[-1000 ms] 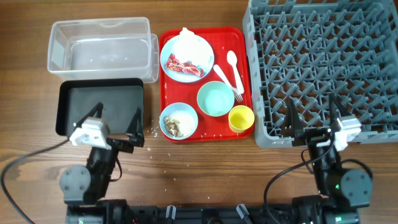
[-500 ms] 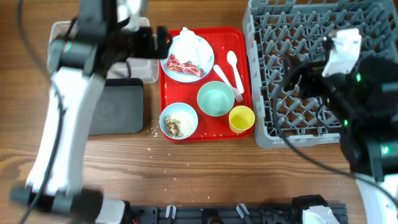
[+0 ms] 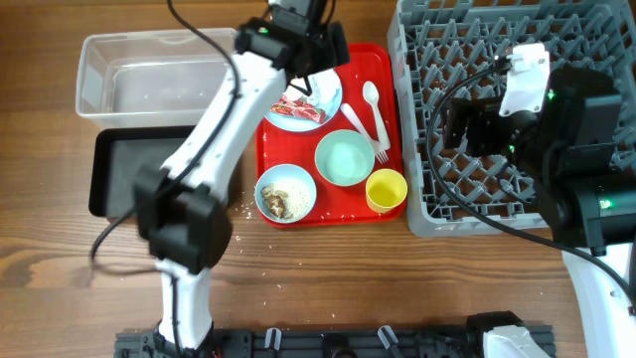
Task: Sort waste into correct bins and load items into the dishwasher rack
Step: 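Reach the left gripper to the red wrapper and tissue on the plate, then carry the wrapper and tissue left and drop them into the clear bin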
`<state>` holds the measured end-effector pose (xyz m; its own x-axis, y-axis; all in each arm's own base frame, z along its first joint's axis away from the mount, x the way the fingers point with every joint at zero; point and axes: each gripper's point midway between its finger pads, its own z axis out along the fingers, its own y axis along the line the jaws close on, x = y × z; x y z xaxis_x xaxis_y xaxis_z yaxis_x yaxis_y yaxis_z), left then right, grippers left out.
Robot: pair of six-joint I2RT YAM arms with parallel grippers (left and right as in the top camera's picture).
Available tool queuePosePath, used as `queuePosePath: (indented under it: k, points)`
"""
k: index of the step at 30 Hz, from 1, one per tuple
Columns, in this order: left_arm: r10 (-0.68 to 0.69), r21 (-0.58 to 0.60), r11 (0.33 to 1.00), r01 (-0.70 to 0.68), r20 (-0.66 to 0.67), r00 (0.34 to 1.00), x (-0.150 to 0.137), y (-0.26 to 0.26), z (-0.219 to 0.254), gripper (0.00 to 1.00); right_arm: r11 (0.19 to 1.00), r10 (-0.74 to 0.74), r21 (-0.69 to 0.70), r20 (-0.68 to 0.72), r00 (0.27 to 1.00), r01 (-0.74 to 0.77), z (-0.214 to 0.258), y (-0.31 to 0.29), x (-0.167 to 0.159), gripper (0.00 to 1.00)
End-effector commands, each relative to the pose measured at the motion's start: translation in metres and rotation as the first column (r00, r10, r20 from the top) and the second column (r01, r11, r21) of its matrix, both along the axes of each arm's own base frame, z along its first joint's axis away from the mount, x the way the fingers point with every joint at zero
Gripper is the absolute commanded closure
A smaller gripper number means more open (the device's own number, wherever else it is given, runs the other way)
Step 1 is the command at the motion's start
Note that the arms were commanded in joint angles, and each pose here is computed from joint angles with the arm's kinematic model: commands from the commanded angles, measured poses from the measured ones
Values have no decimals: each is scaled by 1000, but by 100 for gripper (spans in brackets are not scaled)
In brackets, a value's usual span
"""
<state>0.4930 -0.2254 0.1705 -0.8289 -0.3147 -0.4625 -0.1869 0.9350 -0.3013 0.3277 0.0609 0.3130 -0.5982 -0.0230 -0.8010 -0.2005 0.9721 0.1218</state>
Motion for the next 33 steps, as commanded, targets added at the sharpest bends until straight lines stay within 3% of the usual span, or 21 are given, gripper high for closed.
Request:
queuePosePath:
  k: [1,4,16,17,18,19,21,22,26,29,33]
  points:
    - [239,38,971,-236,-110,965,7,15,-69,0,1000,7,22,-3,1000,-7,7,3,-3,0]
    - [258,94,965,-245,-169,951,6,19,-112,0,1000,7,19,-27,1000,-6,1,3,-5,0]
    - [284,158,953,-258,-177,942,15,27,-163,3,998,27,55,-175,984,-17,-40,13,13,0]
    - [284,161,953,-257,-181,941,14,27,-164,14,998,27,55,-175,984,-17,-40,13,13,0]
    - [283,167,953,-254,-188,940,11,27,-165,33,998,27,55,-175,984,-17,-40,13,13,0]
    - [282,176,952,-249,-198,939,8,27,-166,61,998,27,55,-175,984,-17,-40,13,13,0]
    - [283,188,951,-245,-212,936,4,29,-167,92,998,27,55,-176,984,-18,-40,13,13,0]
    - [284,196,950,-243,-220,933,1,30,-168,96,998,27,54,-179,983,-17,-41,13,13,0]
    - [215,226,960,-163,-225,950,-3,33,-154,96,998,27,53,-184,983,-17,-42,12,12,0]
    - [133,205,974,-100,-150,980,0,33,-93,96,998,27,54,-186,982,-17,-42,13,11,0]
    - [132,119,984,-131,-2,991,-5,45,7,96,998,26,53,-192,981,-17,-43,12,10,0]
